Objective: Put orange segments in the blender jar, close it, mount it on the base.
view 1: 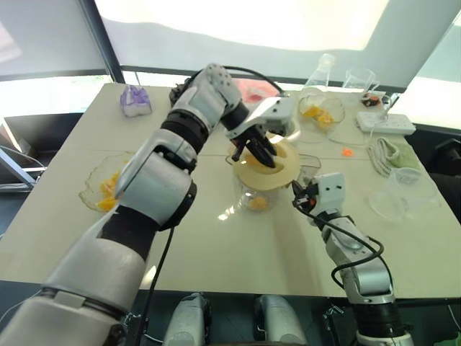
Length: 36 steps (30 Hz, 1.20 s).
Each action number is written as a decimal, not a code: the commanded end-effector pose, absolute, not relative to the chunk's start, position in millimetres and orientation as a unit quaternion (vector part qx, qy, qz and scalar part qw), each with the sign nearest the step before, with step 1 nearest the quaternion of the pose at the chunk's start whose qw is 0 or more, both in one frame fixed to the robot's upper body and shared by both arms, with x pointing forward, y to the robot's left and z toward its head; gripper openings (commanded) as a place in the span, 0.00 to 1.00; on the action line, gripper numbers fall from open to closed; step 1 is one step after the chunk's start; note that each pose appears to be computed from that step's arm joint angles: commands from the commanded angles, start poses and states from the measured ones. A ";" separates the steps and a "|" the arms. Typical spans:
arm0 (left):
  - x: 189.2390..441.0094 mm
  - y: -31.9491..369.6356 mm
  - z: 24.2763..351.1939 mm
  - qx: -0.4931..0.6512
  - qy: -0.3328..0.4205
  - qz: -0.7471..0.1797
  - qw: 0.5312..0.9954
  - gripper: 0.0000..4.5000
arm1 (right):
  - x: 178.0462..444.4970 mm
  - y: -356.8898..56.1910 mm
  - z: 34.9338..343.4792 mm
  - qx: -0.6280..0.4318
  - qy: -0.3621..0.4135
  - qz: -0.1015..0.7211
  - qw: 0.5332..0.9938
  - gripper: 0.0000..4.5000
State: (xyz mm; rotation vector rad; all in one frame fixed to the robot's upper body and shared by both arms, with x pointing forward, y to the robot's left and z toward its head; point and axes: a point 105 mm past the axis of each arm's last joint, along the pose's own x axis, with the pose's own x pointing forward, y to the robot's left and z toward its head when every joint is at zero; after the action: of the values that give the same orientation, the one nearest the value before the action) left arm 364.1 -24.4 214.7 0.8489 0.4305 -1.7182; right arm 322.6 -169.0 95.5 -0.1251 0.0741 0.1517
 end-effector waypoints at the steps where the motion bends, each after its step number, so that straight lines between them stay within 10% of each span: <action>1: 359.4 -4.4 158.1 0.311 0.310 -0.713 0.547 0.06 | 319.0 -174.0 114.9 -0.084 0.004 0.058 0.995 0.19; 28: 351.6 -12.4 132.7 0.214 0.392 -0.614 0.651 0.06 | 322.0 -171.7 115.9 -0.085 0.003 0.064 0.994 0.19; 32: 362.0 -12.4 146.8 0.244 0.356 -0.611 0.664 0.49 | 323.7 -174.3 115.7 -0.091 0.005 0.067 0.994 0.19; 36: 371.5 -12.5 188.8 0.274 0.297 -0.625 0.668 0.49 | 323.5 -178.7 113.8 -0.093 0.009 0.069 0.993 0.19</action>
State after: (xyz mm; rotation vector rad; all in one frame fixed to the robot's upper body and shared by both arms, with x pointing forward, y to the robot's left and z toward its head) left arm 364.7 -28.0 209.5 0.6012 0.5622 -1.4612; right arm 321.5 -172.5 88.8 -0.1268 0.1144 0.1482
